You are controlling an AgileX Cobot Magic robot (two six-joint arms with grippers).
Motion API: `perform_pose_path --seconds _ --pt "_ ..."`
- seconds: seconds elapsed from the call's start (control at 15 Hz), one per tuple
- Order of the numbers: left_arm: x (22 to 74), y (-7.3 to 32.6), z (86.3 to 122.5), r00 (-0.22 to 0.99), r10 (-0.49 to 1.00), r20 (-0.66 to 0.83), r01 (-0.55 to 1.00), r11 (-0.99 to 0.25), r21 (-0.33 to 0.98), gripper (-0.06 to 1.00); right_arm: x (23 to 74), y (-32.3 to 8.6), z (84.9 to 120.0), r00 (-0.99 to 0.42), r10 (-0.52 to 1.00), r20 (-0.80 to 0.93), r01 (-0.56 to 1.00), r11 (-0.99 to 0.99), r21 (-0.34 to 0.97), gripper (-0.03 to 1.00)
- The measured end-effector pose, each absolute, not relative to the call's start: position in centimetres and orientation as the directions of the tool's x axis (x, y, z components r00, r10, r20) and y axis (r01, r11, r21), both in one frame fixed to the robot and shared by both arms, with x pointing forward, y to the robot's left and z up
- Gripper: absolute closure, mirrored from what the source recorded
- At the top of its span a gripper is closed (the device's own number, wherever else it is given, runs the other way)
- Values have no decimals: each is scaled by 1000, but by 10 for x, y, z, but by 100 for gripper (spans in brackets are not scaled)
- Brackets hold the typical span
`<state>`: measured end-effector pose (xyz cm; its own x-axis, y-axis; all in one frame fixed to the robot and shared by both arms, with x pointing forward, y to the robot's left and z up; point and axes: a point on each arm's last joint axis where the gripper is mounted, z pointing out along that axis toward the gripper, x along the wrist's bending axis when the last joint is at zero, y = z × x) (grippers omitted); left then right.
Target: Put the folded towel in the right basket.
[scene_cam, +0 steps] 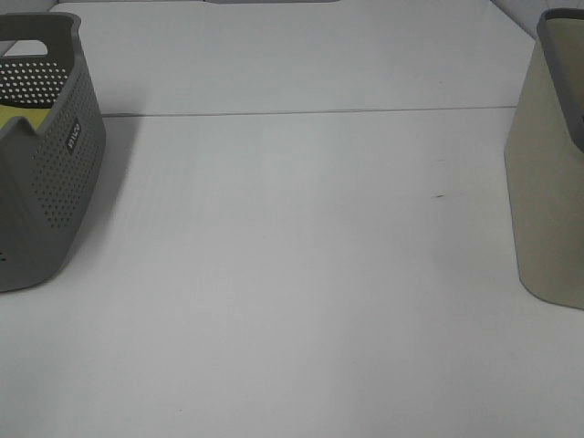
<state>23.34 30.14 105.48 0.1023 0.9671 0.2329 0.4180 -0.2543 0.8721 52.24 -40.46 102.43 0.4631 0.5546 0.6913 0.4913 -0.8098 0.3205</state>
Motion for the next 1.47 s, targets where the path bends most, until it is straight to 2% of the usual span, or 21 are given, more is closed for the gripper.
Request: perform_pose_path --seconds 0.2,0.4,0.53,0.67,0.87,1.07,1.27,1.33,1.47 --pt "233 301 1055 102 967 233 418 -254 872 -4 521 -402 1047 394 597 699 501 -777 381 27" --pt "233 301 1055 102 967 233 418 -254 872 -4 517 -393 1069 318 608 727 539 -747 389 25" --pt "233 301 1055 102 967 233 418 -254 872 -4 507 -382 1094 210 663 718 570 -680 461 25" --pt "233 301 1055 102 967 233 418 -254 872 -4 490 -366 1126 55 764 643 563 -556 612 25" --pt "233 301 1055 102 967 233 418 -254 872 -4 449 -310 1168 -233 867 440 509 -277 815 25" --pt "233 301 1055 102 967 233 418 -254 872 -4 384 -267 1197 -440 876 199 375 -22 927 25" --pt "233 301 1055 102 967 233 418 -254 872 -4 314 -260 1207 -427 903 50 286 83 955 25" --pt "233 301 1055 102 967 233 418 -254 872 -4 288 -263 1204 -377 926 6 294 114 949 25" --pt "233 301 1055 102 967 233 418 -254 872 -4 241 -271 1195 -211 977 19 310 48 949 25"
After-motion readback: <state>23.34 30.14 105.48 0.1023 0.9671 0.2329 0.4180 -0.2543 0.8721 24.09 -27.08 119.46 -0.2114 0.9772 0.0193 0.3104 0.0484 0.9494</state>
